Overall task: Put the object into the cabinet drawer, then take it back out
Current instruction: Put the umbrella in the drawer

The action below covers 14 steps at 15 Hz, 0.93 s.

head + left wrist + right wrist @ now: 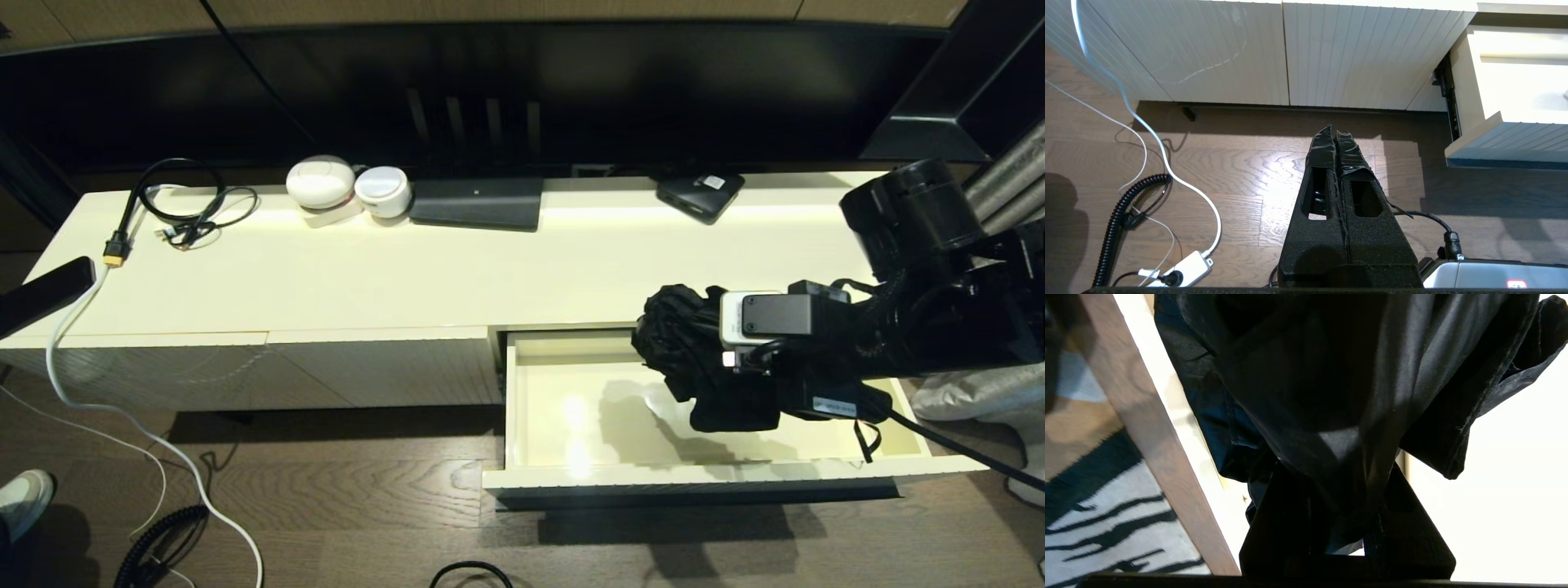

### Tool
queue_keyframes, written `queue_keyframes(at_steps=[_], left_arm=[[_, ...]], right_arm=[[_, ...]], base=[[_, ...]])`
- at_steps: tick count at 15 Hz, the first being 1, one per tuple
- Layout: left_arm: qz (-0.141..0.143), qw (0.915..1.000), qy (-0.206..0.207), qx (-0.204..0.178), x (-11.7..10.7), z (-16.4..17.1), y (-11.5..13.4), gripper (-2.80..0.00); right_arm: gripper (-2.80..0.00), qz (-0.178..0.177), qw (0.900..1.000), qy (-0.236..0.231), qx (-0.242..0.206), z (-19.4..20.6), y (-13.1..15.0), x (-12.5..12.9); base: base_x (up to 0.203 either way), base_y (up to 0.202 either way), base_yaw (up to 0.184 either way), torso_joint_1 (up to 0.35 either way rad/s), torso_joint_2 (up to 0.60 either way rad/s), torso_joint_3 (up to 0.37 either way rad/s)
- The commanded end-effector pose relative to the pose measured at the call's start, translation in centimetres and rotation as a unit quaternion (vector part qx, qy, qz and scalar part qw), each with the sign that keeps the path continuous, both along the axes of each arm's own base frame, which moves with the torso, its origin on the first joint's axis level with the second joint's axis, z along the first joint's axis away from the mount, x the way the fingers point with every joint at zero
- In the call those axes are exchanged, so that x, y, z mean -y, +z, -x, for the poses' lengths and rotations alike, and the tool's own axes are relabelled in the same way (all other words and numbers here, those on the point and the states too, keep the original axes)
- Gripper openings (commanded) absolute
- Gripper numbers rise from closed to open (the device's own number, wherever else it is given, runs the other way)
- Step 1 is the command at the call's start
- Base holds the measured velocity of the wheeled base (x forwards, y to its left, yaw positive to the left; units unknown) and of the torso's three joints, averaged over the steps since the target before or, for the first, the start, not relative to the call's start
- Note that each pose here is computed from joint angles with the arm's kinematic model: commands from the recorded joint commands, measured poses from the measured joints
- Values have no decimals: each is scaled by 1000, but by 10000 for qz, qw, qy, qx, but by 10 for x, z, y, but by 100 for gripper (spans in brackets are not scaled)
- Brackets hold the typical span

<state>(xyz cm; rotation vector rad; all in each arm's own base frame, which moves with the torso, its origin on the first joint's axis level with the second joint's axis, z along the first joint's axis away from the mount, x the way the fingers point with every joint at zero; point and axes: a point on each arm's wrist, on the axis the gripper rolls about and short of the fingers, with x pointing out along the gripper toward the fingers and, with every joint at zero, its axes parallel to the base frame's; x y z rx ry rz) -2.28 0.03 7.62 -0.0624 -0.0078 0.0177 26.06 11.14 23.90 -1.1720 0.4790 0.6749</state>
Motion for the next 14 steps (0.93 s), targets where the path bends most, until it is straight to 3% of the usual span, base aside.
queue_keyframes(at_steps=[1, 8, 14], left_arm=[[3, 10000, 2, 2, 0, 0, 0, -280], [3, 10000, 3, 3, 0, 0, 0, -280], [3, 10000, 3, 2, 0, 0, 0, -280]], right_arm=[[-280, 90, 9994, 59, -326, -17, -23, -7], [-280, 103, 9965, 198, -800, -61, -62, -15], [-280, 813, 9924, 547, -746, -75, -71, 17]], base=[[0, 0, 0, 0, 0, 0], [0, 0, 0, 0, 0, 0], [0, 0, 0, 0, 0, 0]])
